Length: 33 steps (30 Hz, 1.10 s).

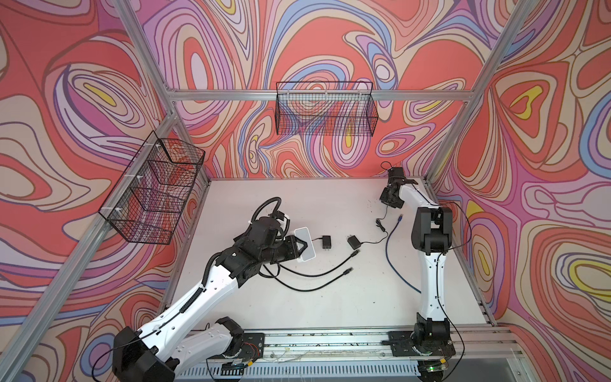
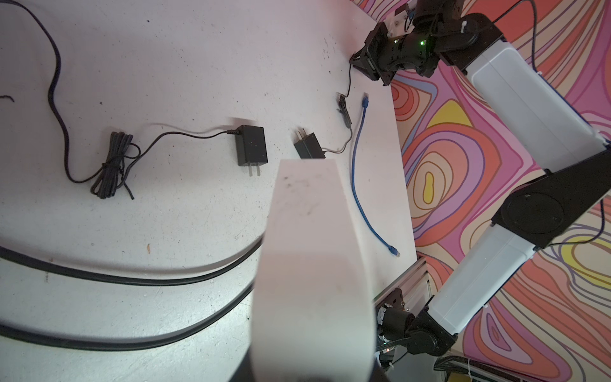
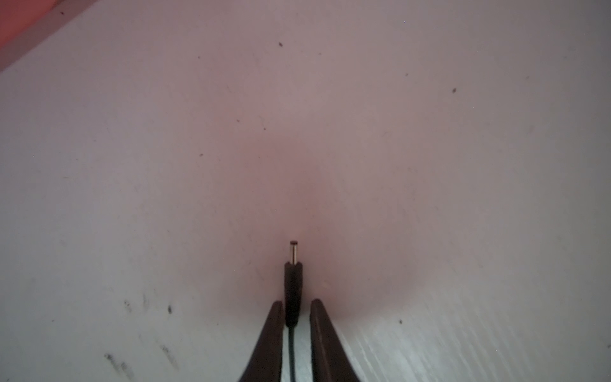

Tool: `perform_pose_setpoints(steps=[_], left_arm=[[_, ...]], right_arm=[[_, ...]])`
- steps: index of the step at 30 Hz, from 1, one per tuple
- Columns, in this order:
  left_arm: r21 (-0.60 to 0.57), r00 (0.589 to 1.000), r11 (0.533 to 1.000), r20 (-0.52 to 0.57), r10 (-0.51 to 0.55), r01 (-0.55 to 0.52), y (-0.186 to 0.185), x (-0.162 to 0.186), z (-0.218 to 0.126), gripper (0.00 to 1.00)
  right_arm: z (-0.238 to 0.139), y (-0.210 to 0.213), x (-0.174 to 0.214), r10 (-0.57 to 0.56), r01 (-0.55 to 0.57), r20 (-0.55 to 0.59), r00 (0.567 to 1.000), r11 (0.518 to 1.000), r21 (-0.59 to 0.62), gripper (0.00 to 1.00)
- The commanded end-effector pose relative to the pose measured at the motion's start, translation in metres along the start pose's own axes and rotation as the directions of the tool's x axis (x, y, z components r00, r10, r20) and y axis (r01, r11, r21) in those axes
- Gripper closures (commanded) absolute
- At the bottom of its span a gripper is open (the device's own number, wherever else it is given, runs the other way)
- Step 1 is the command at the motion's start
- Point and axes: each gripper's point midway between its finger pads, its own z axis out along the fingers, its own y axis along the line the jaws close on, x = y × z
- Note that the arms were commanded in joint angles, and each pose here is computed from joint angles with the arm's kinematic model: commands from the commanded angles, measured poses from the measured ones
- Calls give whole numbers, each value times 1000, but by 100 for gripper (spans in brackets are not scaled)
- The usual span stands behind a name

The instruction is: Insert the plug into the switch port

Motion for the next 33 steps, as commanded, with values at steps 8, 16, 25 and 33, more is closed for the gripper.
perform_pose_setpoints(steps=[8, 16, 25, 33], left_arm=[[36, 999, 999, 37, 30, -31, -13, -12, -5, 86], [74, 1000, 997, 26, 16, -18, -20, -14, 5, 87], [141, 996, 988, 80, 46, -57, -51, -54, 23, 87], [166, 992, 984, 118, 37, -56, -62, -92, 56, 88]], right_arm=[[24, 14, 29, -108, 99, -69, 992, 987, -124, 100], [-68, 62, 11, -243, 270, 118, 963, 896, -352, 100], [-186, 102, 84, -383, 450, 238, 892, 723, -524, 100], [-245, 99, 145, -413, 496, 281, 866, 639, -588, 100]])
